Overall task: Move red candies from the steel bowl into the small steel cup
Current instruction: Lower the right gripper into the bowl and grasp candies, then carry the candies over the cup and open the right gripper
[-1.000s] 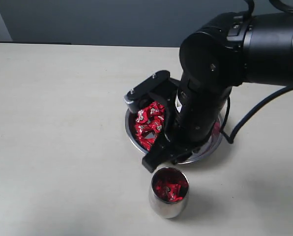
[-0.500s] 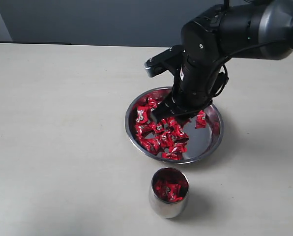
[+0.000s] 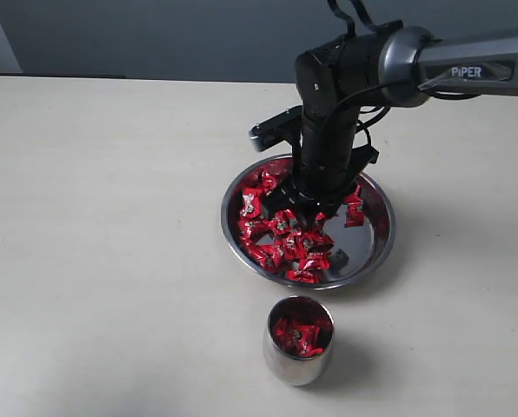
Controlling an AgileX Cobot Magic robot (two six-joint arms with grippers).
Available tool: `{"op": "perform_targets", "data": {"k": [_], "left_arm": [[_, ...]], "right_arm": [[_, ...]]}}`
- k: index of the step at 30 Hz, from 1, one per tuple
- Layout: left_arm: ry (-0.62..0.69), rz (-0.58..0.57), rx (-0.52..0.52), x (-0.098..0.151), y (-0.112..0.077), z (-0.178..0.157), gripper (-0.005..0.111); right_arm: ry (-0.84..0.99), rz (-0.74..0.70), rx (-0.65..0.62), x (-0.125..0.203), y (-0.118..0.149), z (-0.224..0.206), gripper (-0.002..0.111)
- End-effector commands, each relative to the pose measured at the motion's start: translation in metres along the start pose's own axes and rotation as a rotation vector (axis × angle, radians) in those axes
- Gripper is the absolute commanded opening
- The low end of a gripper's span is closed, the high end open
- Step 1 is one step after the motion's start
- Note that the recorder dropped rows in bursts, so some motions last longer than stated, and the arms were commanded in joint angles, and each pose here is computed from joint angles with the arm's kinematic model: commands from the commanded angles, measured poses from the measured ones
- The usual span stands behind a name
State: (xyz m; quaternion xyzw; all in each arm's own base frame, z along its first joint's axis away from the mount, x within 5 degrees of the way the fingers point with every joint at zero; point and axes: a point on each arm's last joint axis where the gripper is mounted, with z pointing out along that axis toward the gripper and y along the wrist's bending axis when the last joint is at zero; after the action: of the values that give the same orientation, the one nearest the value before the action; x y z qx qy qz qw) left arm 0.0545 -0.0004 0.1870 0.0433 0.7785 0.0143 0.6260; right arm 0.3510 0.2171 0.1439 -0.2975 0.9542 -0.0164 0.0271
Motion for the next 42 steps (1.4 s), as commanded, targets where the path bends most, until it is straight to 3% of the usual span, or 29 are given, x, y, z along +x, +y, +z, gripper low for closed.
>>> {"op": "perform_targets", "data": {"k": [1, 8, 10, 11, 13, 14, 20, 25, 38, 42], "left_arm": [[-0.006, -0.004, -0.003, 0.001, 0.0, 0.0, 0.0], [-0.006, -0.004, -0.003, 0.001, 0.0, 0.0, 0.0], [-0.006, -0.004, -0.003, 0.001, 0.0, 0.0, 0.0], [-0.006, -0.004, -0.003, 0.001, 0.0, 0.0, 0.0], [-0.006, -0.004, -0.003, 0.001, 0.0, 0.0, 0.0], [-0.006, -0.004, -0.003, 0.001, 0.0, 0.0, 0.0], [-0.006, -0.004, -0.003, 0.001, 0.0, 0.0, 0.0], [-0.006, -0.004, -0.003, 0.001, 0.0, 0.0, 0.0], [-0.006, -0.004, -0.003, 0.001, 0.0, 0.0, 0.0], [-0.006, -0.004, -0.003, 0.001, 0.0, 0.0, 0.0]], "right_arm": [[0.037, -0.006, -0.002, -0.002, -0.001, 0.012, 0.039], [0.081, -0.007, -0.003, 0.0, -0.001, 0.024, 0.037], [0.091, -0.007, -0.003, 0.001, -0.001, 0.024, 0.028], [0.093, -0.008, -0.002, 0.001, -0.001, 0.024, 0.016], [0.091, -0.008, -0.002, 0.001, -0.001, 0.023, 0.004], [0.091, -0.008, -0.002, 0.001, -0.001, 0.023, 0.002], [-0.017, -0.003, 0.004, 0.001, -0.003, -0.022, 0.002], [-0.063, 0.02, -0.064, 0.015, 0.003, -0.066, 0.002], [-0.143, -0.166, -0.143, 0.081, 0.074, -0.108, 0.002], [-0.129, -0.2, -0.147, 0.096, 0.085, -0.108, 0.002]]}}
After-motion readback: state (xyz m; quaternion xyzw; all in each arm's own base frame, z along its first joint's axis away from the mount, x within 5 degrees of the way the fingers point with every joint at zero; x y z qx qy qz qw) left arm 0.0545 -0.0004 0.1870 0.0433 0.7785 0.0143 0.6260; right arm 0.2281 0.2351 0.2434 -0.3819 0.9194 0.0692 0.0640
